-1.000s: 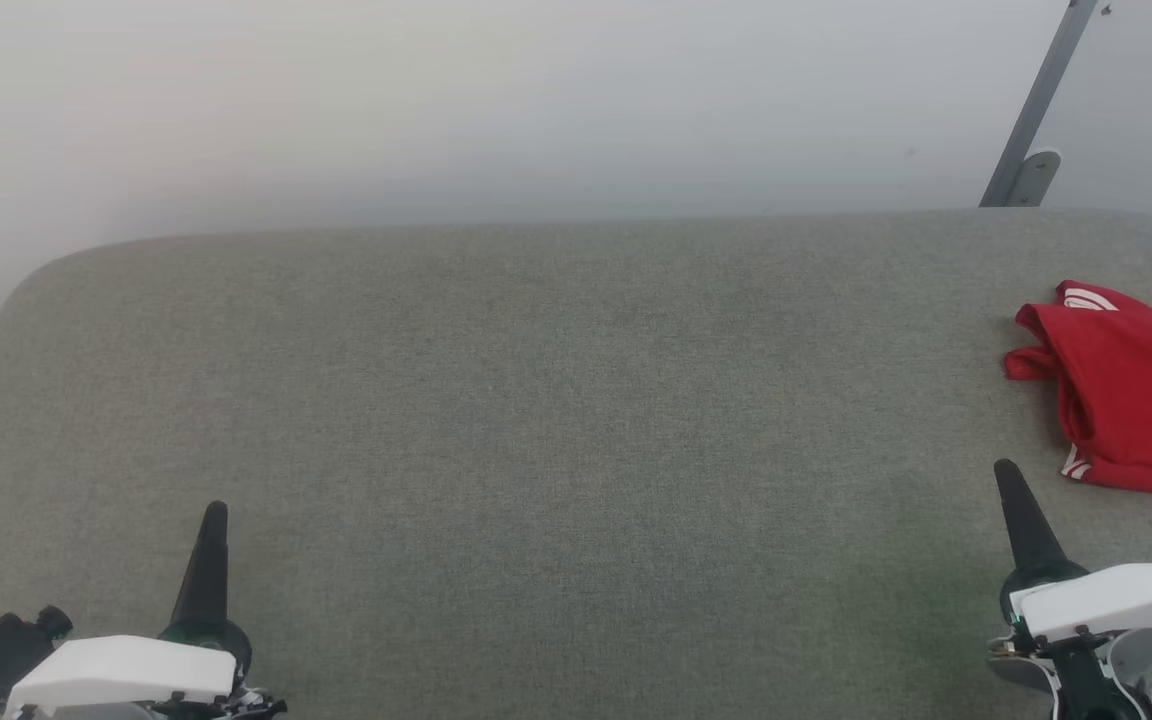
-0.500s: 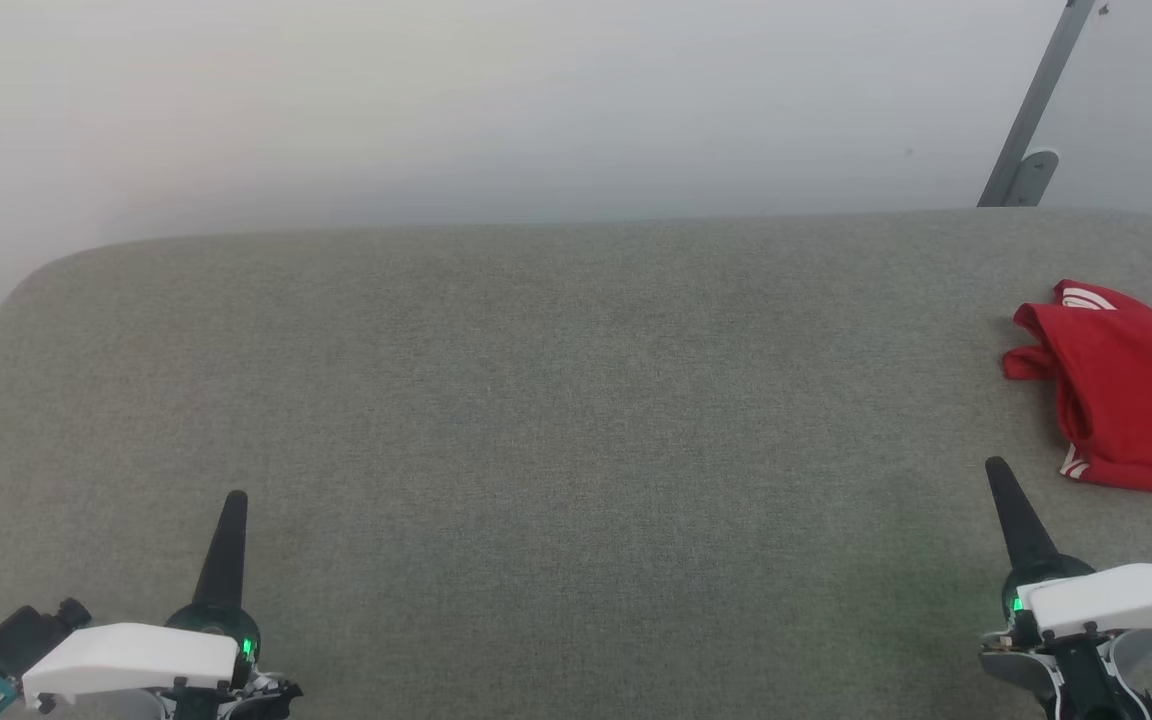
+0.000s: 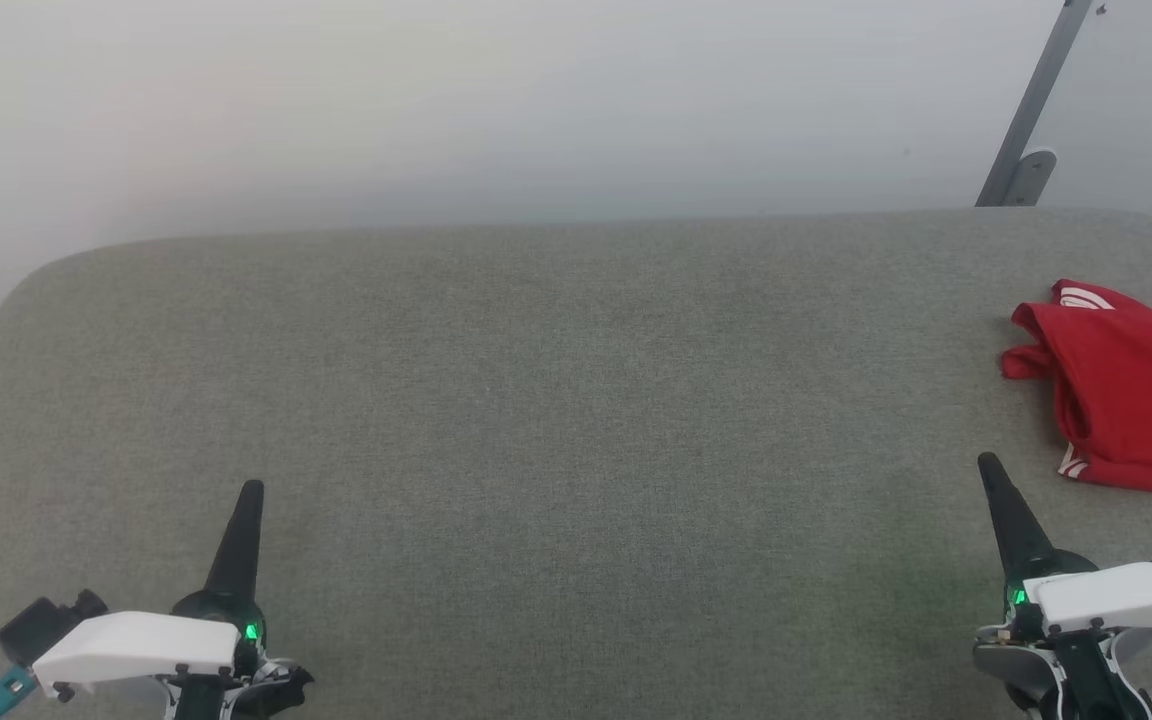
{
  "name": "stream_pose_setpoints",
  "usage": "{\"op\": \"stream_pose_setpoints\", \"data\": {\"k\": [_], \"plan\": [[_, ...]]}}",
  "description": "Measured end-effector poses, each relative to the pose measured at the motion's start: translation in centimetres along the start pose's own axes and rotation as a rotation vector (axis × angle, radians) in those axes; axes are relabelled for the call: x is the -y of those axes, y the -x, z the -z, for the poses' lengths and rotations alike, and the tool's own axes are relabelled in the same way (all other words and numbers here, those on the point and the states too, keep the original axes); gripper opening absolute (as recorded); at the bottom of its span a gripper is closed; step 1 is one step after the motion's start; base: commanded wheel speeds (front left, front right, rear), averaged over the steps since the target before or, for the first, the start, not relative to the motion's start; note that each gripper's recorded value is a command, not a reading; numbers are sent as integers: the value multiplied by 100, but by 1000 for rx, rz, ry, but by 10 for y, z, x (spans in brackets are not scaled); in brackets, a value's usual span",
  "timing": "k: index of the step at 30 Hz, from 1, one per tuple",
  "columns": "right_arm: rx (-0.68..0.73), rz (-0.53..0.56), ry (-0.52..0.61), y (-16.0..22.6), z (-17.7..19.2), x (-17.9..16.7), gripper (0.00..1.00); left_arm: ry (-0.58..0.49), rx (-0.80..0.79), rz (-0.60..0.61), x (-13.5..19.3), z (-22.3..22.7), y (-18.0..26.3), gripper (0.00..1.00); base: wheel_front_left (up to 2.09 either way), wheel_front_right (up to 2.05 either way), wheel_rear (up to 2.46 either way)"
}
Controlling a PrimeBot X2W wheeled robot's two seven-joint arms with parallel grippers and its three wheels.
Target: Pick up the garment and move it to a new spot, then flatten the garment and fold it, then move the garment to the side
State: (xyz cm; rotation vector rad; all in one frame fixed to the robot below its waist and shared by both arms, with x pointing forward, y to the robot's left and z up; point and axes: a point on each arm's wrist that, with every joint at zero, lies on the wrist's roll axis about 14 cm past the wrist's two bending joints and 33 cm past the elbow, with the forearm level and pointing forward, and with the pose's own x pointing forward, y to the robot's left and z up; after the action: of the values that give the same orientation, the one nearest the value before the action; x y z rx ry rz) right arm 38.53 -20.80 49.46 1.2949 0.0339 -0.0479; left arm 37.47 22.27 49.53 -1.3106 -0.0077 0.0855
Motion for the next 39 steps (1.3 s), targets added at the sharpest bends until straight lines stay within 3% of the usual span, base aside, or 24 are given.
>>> {"op": "stream_pose_setpoints", "data": {"k": [39], "plan": [[-10,-44,-276,-2,5,-11,0,261,-63,41,15,20,-11,0,0,0,0]]}}
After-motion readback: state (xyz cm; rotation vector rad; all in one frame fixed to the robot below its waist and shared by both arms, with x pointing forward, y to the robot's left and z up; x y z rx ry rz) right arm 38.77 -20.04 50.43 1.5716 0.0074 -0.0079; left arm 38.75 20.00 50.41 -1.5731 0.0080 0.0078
